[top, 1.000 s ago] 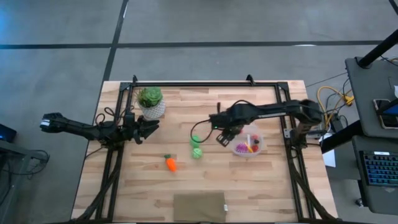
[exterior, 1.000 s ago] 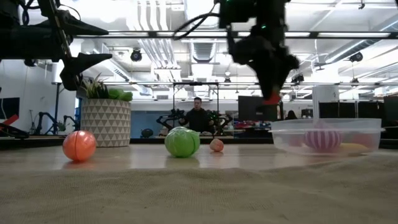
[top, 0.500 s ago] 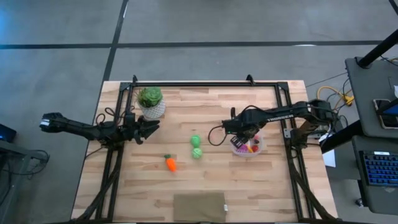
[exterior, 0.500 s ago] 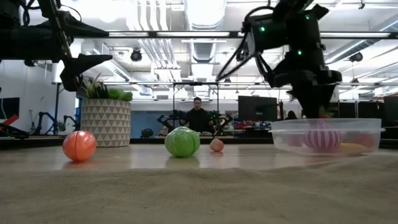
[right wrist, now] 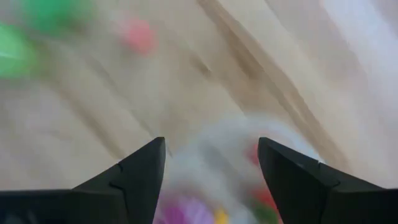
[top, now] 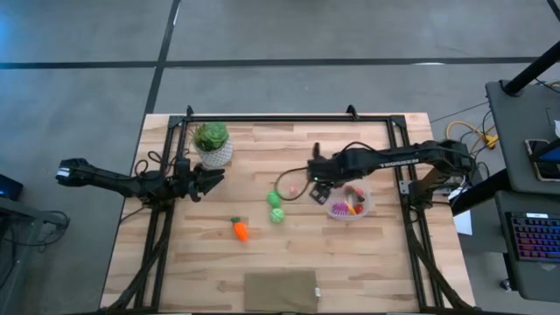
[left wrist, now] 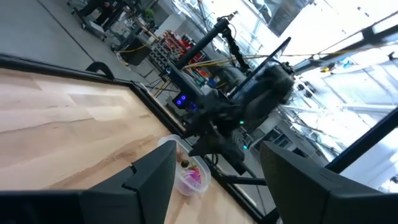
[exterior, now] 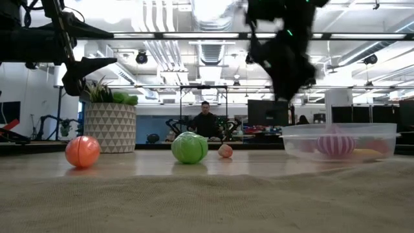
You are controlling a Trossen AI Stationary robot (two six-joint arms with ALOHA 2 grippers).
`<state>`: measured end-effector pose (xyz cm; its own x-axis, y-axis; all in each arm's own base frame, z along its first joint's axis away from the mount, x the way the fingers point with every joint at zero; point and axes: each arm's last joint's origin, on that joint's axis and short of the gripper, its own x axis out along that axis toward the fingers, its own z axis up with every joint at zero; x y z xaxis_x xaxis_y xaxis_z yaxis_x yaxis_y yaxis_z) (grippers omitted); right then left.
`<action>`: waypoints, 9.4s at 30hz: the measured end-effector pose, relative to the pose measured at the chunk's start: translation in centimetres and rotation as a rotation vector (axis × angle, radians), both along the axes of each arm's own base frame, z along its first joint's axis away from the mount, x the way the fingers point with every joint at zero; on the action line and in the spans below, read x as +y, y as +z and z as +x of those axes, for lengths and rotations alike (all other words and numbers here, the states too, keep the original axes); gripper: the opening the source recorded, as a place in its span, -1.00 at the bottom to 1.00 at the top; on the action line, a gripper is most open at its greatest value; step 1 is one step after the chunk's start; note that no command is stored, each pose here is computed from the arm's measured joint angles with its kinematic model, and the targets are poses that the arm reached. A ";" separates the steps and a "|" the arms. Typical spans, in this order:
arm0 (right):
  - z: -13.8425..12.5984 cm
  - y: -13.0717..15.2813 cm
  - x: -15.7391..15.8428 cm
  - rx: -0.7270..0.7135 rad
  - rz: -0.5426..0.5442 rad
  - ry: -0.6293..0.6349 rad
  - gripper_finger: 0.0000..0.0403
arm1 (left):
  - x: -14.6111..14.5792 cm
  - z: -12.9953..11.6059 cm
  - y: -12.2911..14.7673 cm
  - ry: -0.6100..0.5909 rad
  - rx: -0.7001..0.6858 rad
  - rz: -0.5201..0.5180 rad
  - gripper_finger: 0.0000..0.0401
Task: Pick and placing Produce into tupperware
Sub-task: Put the pink peach into the transparent container, then put the green pear into the transparent container
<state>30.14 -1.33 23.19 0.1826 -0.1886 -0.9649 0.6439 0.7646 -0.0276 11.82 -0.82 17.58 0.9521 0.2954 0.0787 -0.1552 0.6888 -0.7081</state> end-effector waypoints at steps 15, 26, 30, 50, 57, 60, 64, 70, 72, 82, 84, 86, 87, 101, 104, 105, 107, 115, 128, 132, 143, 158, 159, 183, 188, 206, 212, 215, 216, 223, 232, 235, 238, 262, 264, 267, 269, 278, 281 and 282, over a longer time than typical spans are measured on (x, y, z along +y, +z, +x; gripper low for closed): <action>9.0 -3.7 -1.7 0.023 0.097 0.185 0.18 | 0.0 0.0 -0.1 0.008 0.003 -0.006 0.09; 11.5 -5.7 -1.8 0.079 0.011 0.428 0.07 | 0.0 0.0 -0.1 0.009 0.005 -0.004 0.09; 11.6 -6.1 -1.8 0.075 -0.011 0.482 0.03 | 0.0 0.1 -0.2 0.009 0.014 -0.003 0.09; 11.6 -6.6 -1.7 0.049 0.005 0.468 -0.06 | -0.1 0.6 -0.9 0.009 0.082 0.011 0.09; 11.6 -7.5 -1.7 0.020 0.007 0.441 -0.06 | -0.1 0.6 -0.8 0.009 0.081 0.011 0.09; 11.6 -8.0 -1.7 0.031 0.011 0.435 -0.06 | -0.1 0.5 -0.9 0.009 0.082 0.011 0.09; 11.6 -8.6 -1.7 0.045 0.019 0.436 -0.06 | -0.1 0.6 -0.8 0.009 0.081 0.011 0.09; 11.6 -8.6 -1.7 0.044 0.017 0.428 -0.15 | -0.1 0.6 -0.8 0.009 0.081 0.011 0.09; 11.6 -8.5 -1.8 0.044 0.014 0.426 -0.23 | -0.1 0.6 -0.8 0.009 0.081 0.011 0.09; 11.4 -8.3 -1.8 0.051 0.018 0.411 -0.65 | -0.1 0.5 -0.8 0.009 0.080 0.011 0.09; 11.2 -8.0 -1.8 0.057 0.027 0.382 -0.65 | -0.1 0.5 -0.8 0.009 0.080 0.011 0.09; 10.9 -7.0 -1.8 0.046 0.029 0.357 -0.62 | -0.1 0.5 -0.8 0.009 0.080 0.011 0.09; 10.7 -6.4 -1.8 0.040 0.031 0.345 -0.61 | -0.1 0.5 -0.8 0.009 0.080 0.011 0.09; 1.9 0.5 -1.2 0.202 0.030 -0.072 -0.54 | -0.1 0.6 -0.8 0.008 0.078 0.011 0.09; 0.3 -0.9 -0.7 0.240 0.091 -0.153 -0.54 | -0.1 0.5 -0.8 0.008 0.077 0.010 0.09; -0.2 -1.5 -0.6 0.259 0.103 -0.174 -0.54 | -0.1 0.5 -0.8 0.008 0.076 0.010 0.09; -0.9 -2.6 -0.3 0.301 0.109 -0.206 -0.54 | -0.1 0.5 -0.7 0.004 0.069 0.009 0.09; -1.3 -3.1 0.0 0.307 0.094 -0.238 -0.46 | -0.1 0.4 -0.6 -0.010 0.052 0.006 0.09; 0.9 -1.9 0.3 0.139 0.076 -0.123 0.10 | -0.1 0.4 -0.5 -0.010 0.051 0.005 0.09; 4.3 0.8 1.3 -0.143 0.089 0.054 0.11 | -0.1 0.4 -0.6 -0.010 0.051 0.005 0.09; 9.8 -1.5 1.5 -0.159 0.096 0.112 0.20 | -0.1 0.3 -0.2 -0.013 0.012 -0.001 0.09; 15.2 -3.2 1.6 -0.137 0.051 0.243 0.53 | 0.0 -0.4 0.8 -0.038 -0.077 0.022 0.09; 15.3 -3.4 1.7 -0.132 0.050 0.247 0.53 | 0.0 -0.5 0.8 -0.036 -0.070 0.037 0.09; 15.3 -5.5 1.5 -0.147 0.009 0.209 0.53 | -0.1 -0.3 0.4 -0.036 -0.022 0.053 0.09; 15.4 -5.7 1.5 -0.148 0.009 0.193 0.54 | -0.1 -0.3 0.3 -0.036 -0.012 0.076 0.09; 14.8 -5.4 1.5 -0.042 -0.038 0.432 0.54 | -0.1 -0.2 0.1 -0.032 0.022 0.106 0.09; 15.1 -5.4 1.7 -0.098 0.064 0.304 0.53 | 0.0 -0.2 0.1 -0.020 0.026 0.105 0.09; 15.5 -5.9 1.6 -0.133 0.080 0.236 0.54 | 0.0 -0.2 0.1 -0.016 0.025 0.103 0.09; 15.7 -6.3 1.5 -0.144 0.086 0.213 0.54 | 0.0 -0.2 0.1 -0.015 0.025 0.103 0.09; 16.2 -7.4 1.3 -0.154 0.106 0.133 0.53 | 0.0 -0.2 0.1 -0.015 0.023 0.097 0.09; 16.4 -8.8 1.4 -0.135 0.100 0.129 0.51 | 0.0 -0.2 0.1 -0.015 0.023 0.097 0.09; 16.5 -9.0 1.4 -0.131 0.103 0.129 0.47 | 0.0 -0.2 0.1 -0.015 0.023 0.097 0.09; 16.4 -8.9 1.4 -0.131 0.104 0.129 0.42 | 0.0 -0.2 0.1 -0.015 0.023 0.097 0.09; 12.2 -0.1 0.7 0.051 -0.033 0.071 0.17 | 0.0 -0.2 0.1 -0.015 0.023 0.098 0.09; 10.6 0.9 0.6 0.116 -0.045 0.034 0.16 | 0.0 -0.2 0.1 -0.015 0.023 0.098 0.09; 8.2 1.4 0.7 0.195 -0.040 -0.034 0.17 | 0.0 -0.2 0.1 -0.015 0.023 0.098 0.09; 6.5 1.4 0.7 0.240 -0.034 -0.099 0.20 | 0.0 -0.2 0.1 -0.015 0.023 0.098 0.09; 0.7 -1.4 0.2 0.261 0.103 -0.393 0.23 | 0.0 -0.2 0.1 -0.016 0.021 0.097 0.09; 0.1 -2.4 0.4 0.226 0.138 -0.446 0.23 | 0.0 -0.2 0.1 -0.016 0.021 0.097 0.09; 0.0 -2.7 0.4 0.215 0.138 -0.470 0.23 | 0.0 -0.2 0.1 -0.016 0.021 0.098 0.09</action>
<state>30.12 -0.94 20.54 -0.0957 -0.0709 -0.9929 0.9085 0.4013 -0.1162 11.62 -0.85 17.66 0.9584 0.2721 0.0859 -0.1580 0.7568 -0.6342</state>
